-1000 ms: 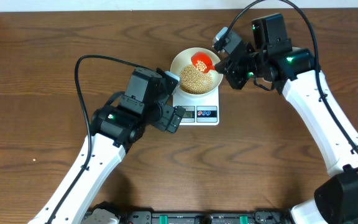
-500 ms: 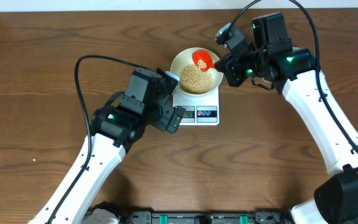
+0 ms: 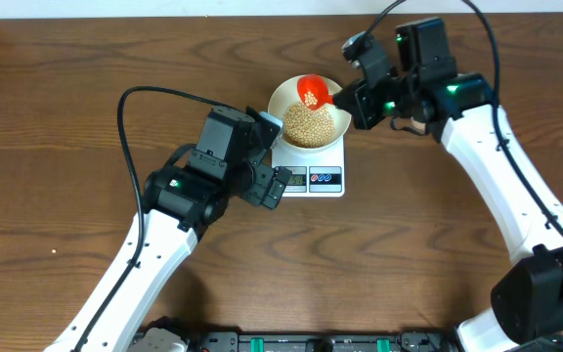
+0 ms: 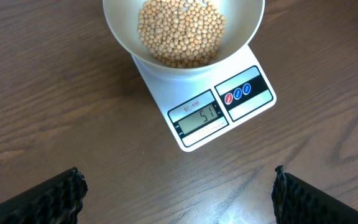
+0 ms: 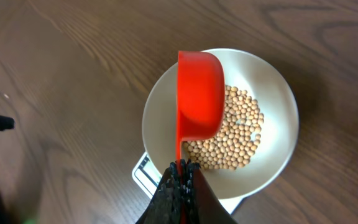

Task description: Scoop item into bowl and weigh 50g on scale

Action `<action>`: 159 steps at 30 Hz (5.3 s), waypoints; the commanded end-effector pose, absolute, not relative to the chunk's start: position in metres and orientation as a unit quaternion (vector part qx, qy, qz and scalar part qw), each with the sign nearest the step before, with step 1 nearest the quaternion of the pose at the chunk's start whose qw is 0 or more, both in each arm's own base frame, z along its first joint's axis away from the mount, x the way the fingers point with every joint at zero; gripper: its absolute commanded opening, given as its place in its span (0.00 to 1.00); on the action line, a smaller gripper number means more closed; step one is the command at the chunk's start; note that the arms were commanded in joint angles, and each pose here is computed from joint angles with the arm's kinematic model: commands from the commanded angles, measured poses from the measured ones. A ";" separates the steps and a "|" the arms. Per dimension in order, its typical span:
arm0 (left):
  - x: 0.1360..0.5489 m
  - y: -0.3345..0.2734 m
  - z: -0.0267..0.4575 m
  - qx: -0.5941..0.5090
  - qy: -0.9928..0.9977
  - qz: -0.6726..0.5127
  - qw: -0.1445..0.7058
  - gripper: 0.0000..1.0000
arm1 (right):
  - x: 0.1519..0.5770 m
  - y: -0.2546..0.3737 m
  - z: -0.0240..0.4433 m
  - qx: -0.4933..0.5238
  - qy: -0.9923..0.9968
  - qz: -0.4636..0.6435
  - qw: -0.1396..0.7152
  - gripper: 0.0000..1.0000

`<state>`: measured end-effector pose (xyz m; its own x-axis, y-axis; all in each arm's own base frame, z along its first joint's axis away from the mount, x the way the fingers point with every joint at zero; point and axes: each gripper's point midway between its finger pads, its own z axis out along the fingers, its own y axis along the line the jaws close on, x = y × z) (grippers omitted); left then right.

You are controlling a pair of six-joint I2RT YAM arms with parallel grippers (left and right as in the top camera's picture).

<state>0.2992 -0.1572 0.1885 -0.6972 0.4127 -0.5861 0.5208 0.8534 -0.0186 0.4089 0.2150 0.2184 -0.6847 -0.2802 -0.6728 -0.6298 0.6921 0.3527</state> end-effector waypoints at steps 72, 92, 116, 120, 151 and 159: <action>0.298 -0.156 0.188 0.258 0.916 -0.092 0.293 0.97 | 0.438 0.194 0.236 -0.269 0.868 0.236 0.344 0.01; 0.298 -0.156 0.188 0.258 0.916 -0.092 0.293 0.97 | 0.435 0.233 0.124 -0.296 0.909 0.175 0.235 0.01; 0.298 -0.156 0.188 0.258 0.916 -0.092 0.293 0.97 | 0.411 0.259 0.104 -0.331 0.903 0.191 0.195 0.01; 0.298 -0.156 0.188 0.258 0.916 -0.092 0.293 0.97 | 0.409 0.261 0.105 -0.326 0.903 0.204 0.191 0.01; 0.298 -0.156 0.188 0.258 0.916 -0.092 0.293 0.97 | 0.423 0.235 0.172 -0.287 0.808 0.466 0.218 0.01; 0.298 -0.156 0.188 0.258 0.916 -0.092 0.293 0.97 | 0.437 0.221 0.142 -0.300 0.855 0.356 0.231 0.01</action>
<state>0.2993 -0.1572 0.1885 -0.6973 0.4127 -0.5861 0.5207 0.8536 -0.0183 0.4308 0.2265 0.1616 -0.7310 -0.2923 -0.6165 -0.6654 0.5054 0.5494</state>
